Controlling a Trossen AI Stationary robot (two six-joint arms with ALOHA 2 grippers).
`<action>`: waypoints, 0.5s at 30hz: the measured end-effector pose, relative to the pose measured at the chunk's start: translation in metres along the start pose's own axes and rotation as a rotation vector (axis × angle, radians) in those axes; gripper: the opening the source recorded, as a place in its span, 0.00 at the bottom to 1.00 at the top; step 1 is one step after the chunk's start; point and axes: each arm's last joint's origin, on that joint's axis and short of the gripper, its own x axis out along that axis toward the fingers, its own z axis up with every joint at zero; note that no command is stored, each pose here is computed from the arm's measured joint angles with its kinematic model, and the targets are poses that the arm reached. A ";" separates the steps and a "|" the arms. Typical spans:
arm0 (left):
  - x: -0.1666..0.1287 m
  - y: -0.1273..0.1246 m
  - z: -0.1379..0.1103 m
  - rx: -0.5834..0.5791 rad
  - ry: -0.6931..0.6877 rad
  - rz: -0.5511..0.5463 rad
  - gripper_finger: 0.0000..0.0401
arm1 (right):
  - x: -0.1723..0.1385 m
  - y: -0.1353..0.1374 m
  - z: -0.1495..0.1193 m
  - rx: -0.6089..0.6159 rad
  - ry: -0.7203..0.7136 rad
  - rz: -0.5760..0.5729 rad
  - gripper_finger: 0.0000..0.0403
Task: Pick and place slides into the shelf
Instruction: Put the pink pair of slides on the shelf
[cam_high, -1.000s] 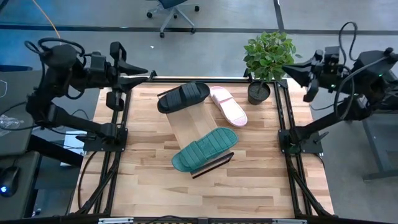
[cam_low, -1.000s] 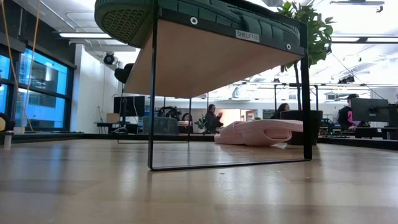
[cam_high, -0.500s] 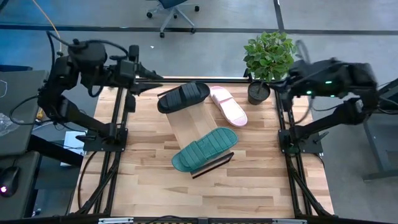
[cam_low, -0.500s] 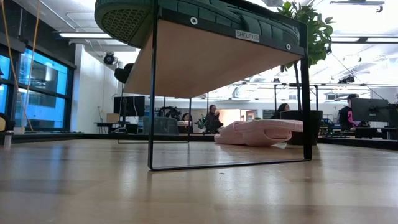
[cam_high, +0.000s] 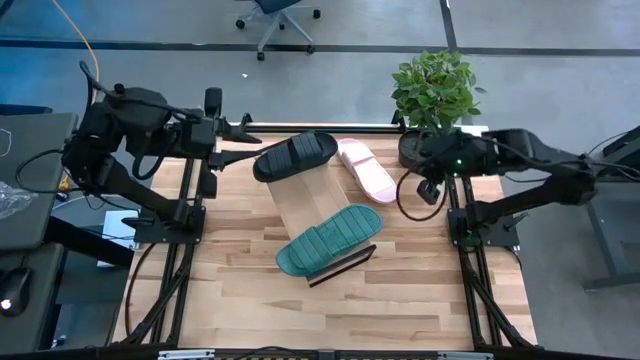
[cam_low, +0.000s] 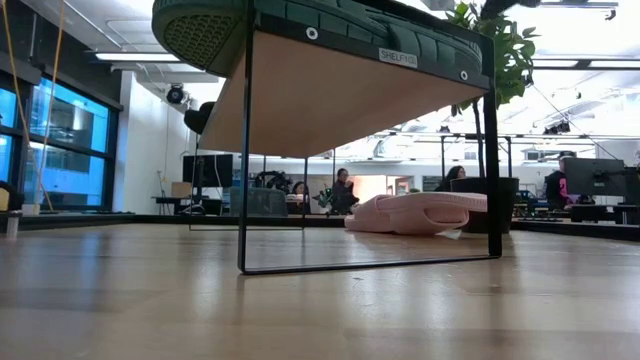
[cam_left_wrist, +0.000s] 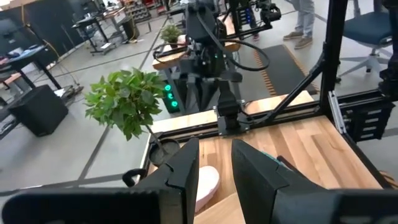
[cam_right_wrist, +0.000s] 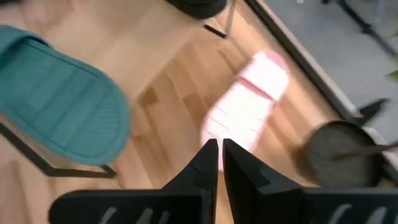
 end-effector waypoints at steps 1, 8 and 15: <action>0.000 0.000 0.000 -0.002 0.002 0.004 0.21 | 0.003 -0.001 -0.006 0.020 -0.018 0.020 0.04; 0.003 0.000 0.000 -0.028 0.013 0.022 0.21 | 0.017 -0.012 -0.045 0.062 -0.016 0.043 0.04; 0.006 0.000 -0.001 -0.058 0.023 0.040 0.21 | 0.044 -0.016 -0.069 0.004 0.025 -0.020 0.04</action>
